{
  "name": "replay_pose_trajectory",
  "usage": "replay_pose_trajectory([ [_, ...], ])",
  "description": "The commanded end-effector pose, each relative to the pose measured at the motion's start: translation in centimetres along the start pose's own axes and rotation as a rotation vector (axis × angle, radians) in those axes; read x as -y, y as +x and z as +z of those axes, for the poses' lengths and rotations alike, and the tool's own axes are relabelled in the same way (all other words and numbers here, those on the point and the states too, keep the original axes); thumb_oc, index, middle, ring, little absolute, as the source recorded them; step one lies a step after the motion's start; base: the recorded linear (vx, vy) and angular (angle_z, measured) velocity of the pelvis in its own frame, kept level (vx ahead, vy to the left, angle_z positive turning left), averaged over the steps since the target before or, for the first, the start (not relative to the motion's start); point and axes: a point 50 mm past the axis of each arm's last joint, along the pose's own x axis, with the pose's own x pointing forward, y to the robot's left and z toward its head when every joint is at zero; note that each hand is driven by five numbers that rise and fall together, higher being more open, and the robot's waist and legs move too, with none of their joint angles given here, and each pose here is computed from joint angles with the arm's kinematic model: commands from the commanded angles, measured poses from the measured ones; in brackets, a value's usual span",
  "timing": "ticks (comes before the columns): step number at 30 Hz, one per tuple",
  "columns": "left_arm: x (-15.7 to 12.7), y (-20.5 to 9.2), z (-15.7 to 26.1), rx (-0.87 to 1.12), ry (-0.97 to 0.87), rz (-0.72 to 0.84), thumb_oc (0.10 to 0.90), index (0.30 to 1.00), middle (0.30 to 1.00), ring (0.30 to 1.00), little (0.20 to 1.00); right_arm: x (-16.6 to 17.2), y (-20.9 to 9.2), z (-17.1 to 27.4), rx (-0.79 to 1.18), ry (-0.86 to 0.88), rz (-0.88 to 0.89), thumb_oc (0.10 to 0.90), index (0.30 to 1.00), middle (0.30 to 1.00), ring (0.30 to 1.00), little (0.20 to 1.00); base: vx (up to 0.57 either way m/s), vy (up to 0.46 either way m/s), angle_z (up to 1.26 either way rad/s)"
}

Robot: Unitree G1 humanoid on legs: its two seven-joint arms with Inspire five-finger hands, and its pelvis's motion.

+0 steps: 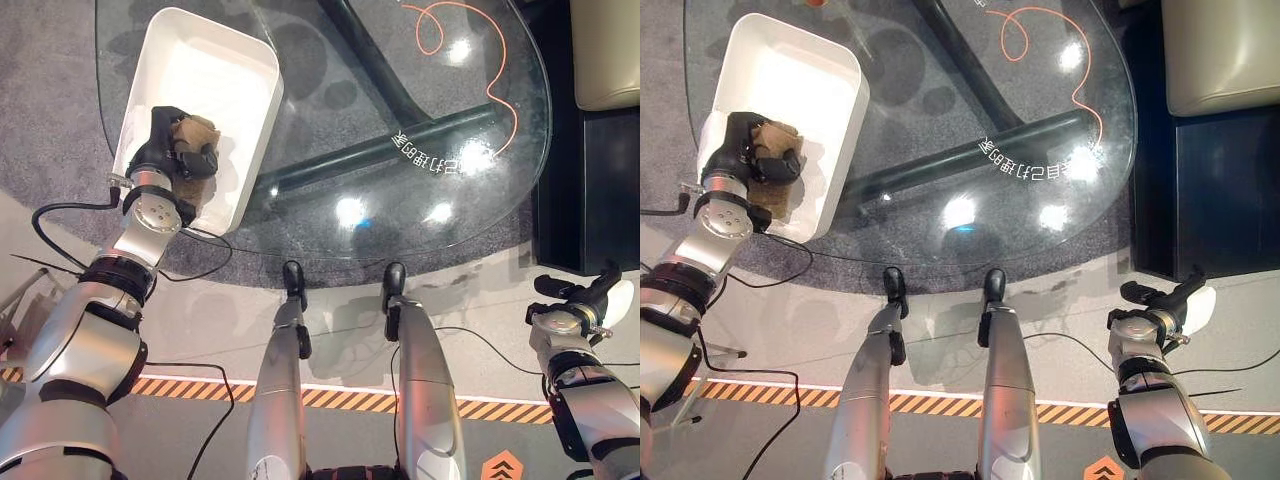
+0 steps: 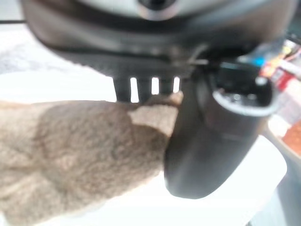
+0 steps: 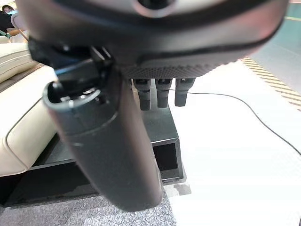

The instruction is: Wipe the table with a cloth and put it in the basket.

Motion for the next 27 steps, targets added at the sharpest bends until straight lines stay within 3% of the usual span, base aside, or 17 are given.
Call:
replay_pose_trajectory([
  [1,-5.6,1.9,3.9,0.098,-0.090,0.207,0.100,0.300,0.300,0.300,0.200,1.8,0.8,-0.1,0.038,-0.045,-0.072,0.800,0.900,0.900,0.900,0.900,0.00,0.000,0.00],
  [9,-5.5,2.2,4.0,0.070,-0.108,0.201,0.100,0.300,0.300,0.300,0.200,1.0,0.4,0.3,0.050,-0.038,-0.052,0.800,0.900,0.900,0.900,0.900,0.00,0.000,0.00],
  [10,-5.5,2.2,4.0,0.067,-0.108,0.200,0.141,0.335,0.335,0.335,0.241,1.0,0.4,0.3,0.050,-0.037,-0.051,0.800,0.900,0.900,0.900,0.900,0.00,0.000,0.00],
  [11,-5.5,2.2,4.0,0.066,-0.109,0.200,0.265,0.441,0.441,0.441,0.365,1.0,0.4,0.3,0.050,-0.037,-0.051,0.800,0.900,0.900,0.900,0.900,0.00,0.000,0.00],
  [12,-5.3,2.2,3.8,0.056,-0.110,0.196,0.800,0.900,0.900,0.900,0.900,0.9,0.4,0.3,0.052,-0.039,-0.048,0.800,0.900,0.900,0.900,0.900,0.00,0.000,0.00],
  [27,-5.8,2.2,4.0,0.071,-0.125,0.245,0.800,0.900,0.900,0.900,0.900,0.3,0.0,0.0,0.054,-0.032,-0.038,0.800,0.900,0.900,0.900,0.900,0.00,0.000,0.00],
])
